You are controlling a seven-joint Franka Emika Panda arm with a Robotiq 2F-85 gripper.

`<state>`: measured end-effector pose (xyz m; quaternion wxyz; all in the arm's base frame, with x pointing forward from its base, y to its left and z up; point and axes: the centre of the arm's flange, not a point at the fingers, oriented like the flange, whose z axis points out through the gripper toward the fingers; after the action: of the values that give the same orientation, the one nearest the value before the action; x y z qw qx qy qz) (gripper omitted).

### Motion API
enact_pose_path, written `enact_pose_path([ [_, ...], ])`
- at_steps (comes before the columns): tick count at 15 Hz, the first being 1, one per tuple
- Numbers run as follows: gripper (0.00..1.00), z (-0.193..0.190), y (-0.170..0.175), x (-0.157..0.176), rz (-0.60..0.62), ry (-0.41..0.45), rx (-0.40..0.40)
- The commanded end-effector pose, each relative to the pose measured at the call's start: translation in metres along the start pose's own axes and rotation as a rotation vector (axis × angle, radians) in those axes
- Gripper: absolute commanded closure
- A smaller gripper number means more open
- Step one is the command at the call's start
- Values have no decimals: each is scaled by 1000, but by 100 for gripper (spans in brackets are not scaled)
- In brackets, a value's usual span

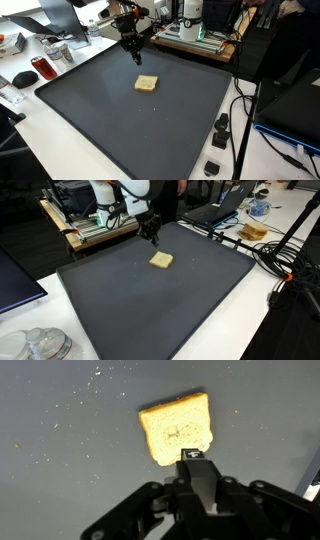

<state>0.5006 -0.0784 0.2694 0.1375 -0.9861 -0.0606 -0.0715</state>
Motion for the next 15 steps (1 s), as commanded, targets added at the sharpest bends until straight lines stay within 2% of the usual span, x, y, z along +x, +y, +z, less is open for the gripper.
enact_pose_path([
  [1, 94, -18, 53, 19, -17, 35, 53],
  [5, 94, -13, 67, 4, -14, 127, 58],
  [8, 94, -14, 70, -8, -12, 187, 15],
  [12, 94, -15, 59, -28, -52, 158, -35],
  [15, 94, -15, 34, -43, -121, 146, -63],
])
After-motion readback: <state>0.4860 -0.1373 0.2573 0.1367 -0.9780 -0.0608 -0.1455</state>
